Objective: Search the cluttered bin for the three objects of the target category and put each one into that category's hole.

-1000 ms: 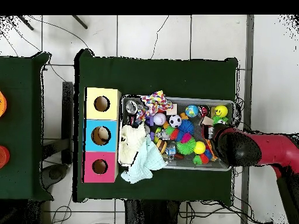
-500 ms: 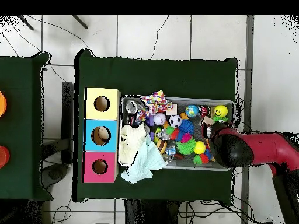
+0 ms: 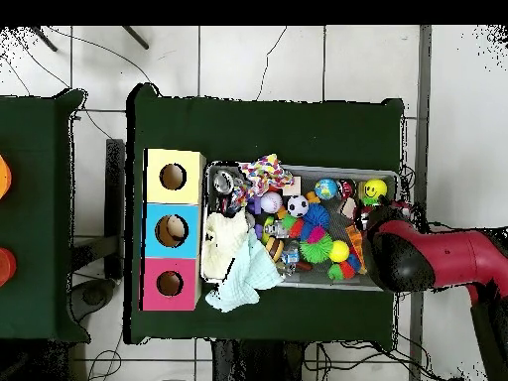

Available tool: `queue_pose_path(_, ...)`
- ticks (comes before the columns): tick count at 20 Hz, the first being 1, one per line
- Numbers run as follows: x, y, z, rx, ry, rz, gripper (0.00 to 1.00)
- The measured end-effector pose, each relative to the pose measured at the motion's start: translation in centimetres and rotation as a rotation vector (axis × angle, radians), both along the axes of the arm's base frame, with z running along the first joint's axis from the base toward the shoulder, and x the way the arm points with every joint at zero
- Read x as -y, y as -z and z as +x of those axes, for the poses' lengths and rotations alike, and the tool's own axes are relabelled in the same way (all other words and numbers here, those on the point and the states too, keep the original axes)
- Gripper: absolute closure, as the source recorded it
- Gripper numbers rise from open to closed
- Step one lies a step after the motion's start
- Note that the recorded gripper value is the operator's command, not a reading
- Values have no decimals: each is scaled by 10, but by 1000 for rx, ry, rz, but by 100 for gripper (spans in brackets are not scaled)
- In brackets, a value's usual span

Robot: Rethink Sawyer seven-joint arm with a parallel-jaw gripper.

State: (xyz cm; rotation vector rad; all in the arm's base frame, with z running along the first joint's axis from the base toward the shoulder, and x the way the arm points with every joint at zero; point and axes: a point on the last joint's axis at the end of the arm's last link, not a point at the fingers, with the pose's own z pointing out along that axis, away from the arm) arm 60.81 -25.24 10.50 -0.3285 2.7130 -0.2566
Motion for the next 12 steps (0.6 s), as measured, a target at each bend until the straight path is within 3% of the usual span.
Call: queue_pose_path(12,4,7,-5,41,-11,-10,0)
